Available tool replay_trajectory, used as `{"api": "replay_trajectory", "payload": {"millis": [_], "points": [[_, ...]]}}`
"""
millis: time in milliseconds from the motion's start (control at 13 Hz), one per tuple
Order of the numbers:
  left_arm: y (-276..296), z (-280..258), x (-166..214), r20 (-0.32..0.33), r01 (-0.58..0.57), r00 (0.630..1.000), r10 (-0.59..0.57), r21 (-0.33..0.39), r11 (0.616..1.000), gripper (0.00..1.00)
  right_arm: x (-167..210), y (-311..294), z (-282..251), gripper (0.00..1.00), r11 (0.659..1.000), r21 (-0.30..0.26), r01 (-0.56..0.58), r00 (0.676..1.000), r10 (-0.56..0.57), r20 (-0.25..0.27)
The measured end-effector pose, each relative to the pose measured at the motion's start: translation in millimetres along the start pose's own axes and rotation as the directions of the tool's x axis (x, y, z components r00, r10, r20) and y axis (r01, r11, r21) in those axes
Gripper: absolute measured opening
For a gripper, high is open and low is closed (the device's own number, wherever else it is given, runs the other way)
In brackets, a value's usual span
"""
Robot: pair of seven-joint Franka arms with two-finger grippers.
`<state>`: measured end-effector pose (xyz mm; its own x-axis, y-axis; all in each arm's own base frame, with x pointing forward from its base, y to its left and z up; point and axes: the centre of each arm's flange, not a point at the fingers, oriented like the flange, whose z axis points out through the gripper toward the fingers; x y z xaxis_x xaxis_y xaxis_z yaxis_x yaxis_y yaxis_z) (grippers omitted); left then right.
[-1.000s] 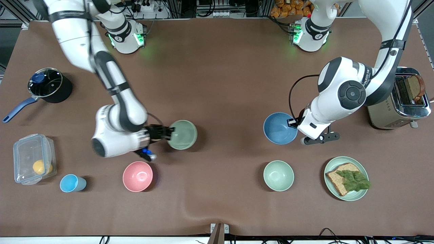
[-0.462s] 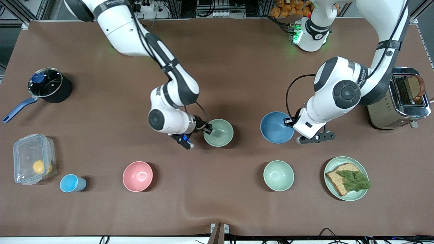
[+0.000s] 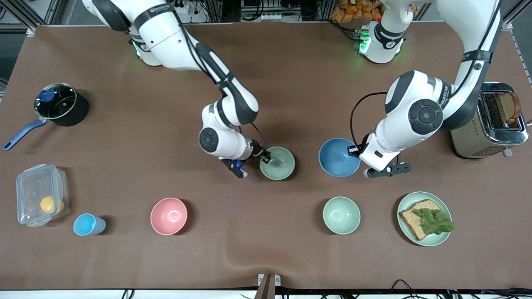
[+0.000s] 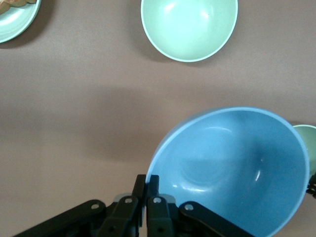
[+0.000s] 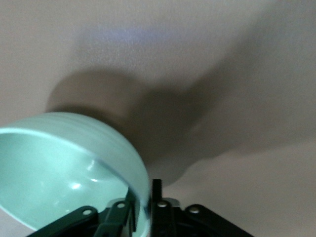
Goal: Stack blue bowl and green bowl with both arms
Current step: 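Carry the green bowl and blue bowl toward the table middle with both grippers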
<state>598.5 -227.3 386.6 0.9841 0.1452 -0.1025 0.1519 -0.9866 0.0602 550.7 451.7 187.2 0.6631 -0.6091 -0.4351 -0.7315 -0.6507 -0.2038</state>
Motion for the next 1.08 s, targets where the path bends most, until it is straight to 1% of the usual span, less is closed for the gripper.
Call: {"api": "replay_trajectory", "payload": {"millis": [154,231,385,462,538,615,769,1077], "points": [[4,1,-2,0.002,0.023,1.000,-0.023,0.000,1.000,0.04,-2,-8,-9,0.43,0.996,0.021,-0.089,0.996,0.089,-0.002],[7,2,-2,0.002,0.030,1.000,-0.030,-0.001,1.000,0.04,-3,-14,-16,0.52,0.989,0.036,-0.146,0.989,0.146,-0.001],[14,-1,-3,-0.003,0.041,0.999,-0.041,-0.006,0.999,0.04,0,-22,-40,0.76,0.970,0.056,-0.237,0.971,0.237,0.000],[20,-1,-5,-0.005,0.049,0.999,-0.049,-0.008,0.999,0.04,7,-23,-52,0.85,0.954,0.056,-0.295,0.955,0.296,0.000],[26,-2,-7,-0.006,0.062,0.998,-0.062,-0.010,0.998,0.04,18,-23,-64,0.96,0.931,0.064,-0.359,0.933,0.360,-0.003],[34,-3,-9,-0.008,0.073,0.997,-0.073,-0.014,0.997,0.04,28,-22,-73,1.00,0.912,0.070,-0.405,0.914,0.406,-0.004],[49,-4,-13,-0.010,0.094,0.996,-0.094,-0.022,0.995,0.04,45,-20,-83,1.00,0.889,0.078,-0.450,0.892,0.452,-0.004],[76,11,-27,0.012,0.132,0.991,-0.131,-0.016,0.991,0.04,65,-14,-85,1.00,0.870,0.082,-0.486,0.872,0.489,-0.022]]}}
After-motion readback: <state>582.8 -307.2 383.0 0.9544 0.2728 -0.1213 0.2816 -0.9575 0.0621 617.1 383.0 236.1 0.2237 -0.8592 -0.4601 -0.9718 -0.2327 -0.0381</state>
